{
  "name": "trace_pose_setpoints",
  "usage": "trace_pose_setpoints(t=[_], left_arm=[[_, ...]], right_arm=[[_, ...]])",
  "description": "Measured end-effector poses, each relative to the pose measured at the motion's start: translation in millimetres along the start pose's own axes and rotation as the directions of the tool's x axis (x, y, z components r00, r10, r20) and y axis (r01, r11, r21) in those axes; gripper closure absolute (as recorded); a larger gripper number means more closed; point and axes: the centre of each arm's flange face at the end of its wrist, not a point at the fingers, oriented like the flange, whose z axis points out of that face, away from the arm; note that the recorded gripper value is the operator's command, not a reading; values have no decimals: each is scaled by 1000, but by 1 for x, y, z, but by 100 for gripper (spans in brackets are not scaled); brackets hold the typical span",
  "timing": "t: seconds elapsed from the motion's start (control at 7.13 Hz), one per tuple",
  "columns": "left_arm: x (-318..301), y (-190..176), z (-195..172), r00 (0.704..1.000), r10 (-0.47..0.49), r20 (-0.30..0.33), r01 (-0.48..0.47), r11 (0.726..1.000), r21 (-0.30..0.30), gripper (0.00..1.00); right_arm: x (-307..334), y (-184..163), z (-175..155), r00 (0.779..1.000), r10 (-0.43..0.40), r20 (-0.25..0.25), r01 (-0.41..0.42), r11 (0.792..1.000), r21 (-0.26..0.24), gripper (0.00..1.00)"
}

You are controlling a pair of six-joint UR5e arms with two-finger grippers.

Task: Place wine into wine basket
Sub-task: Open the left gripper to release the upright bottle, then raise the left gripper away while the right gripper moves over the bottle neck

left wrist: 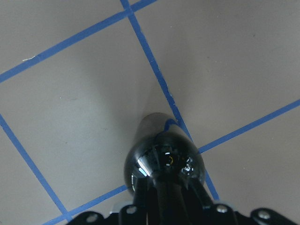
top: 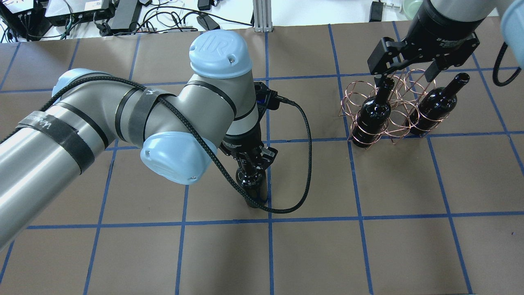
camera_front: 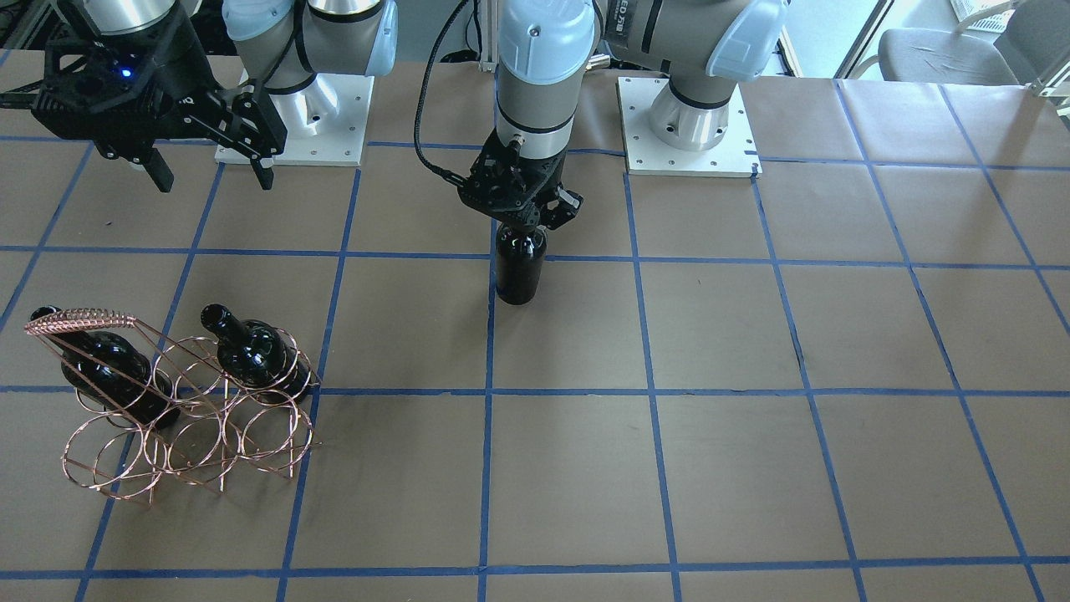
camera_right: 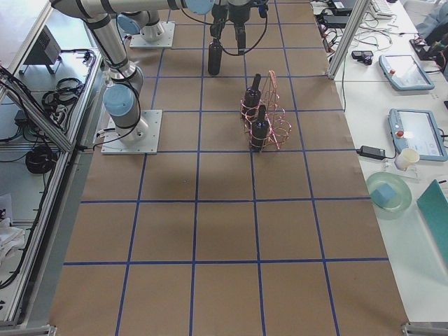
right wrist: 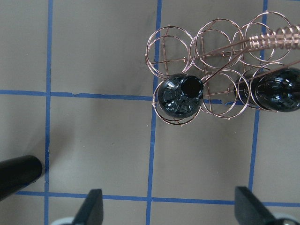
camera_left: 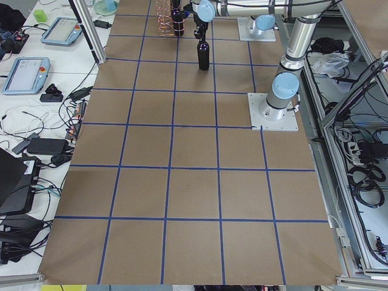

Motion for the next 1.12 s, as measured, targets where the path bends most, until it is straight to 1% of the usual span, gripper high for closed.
trace_pose_setpoints(t=[0.14, 0.42, 0.56, 0.7, 0.84, 0.98, 1.12], left_arm=[[-1, 0, 0, 1000, -3, 0, 3, 1000, 5, 0], [-3, -2, -12, 1000, -10, 2, 10, 999, 38, 0], [-4, -3, -24, 1000, -13, 8, 12, 998, 58, 0], [-10, -7, -46, 1000, -29, 12, 28, 996, 81, 0], [-29, -14, -76, 997, -76, 12, 74, 993, 97, 0], [-69, -19, -105, 988, -154, 5, 152, 982, 109, 0], [-117, -22, -124, 971, -241, -5, 240, 962, 128, 0]], right_arm=[[-1, 0, -1, 1000, -1, 0, 1, 1000, 2, 0], [-2, 1, 0, 1000, 1, 1, -1, 1000, -2, 0], [-2, 1, -1, 1000, 4, -2, -4, 1000, 2, 0], [-3, 2, -3, 1000, 14, -4, -14, 1000, 7, 0], [-6, 3, -4, 999, 35, -1, -35, 999, 8, 0], [-14, 5, -5, 999, 50, 4, -50, 999, 6, 0], [-30, 9, -5, 998, 59, 8, -59, 998, 4, 1]])
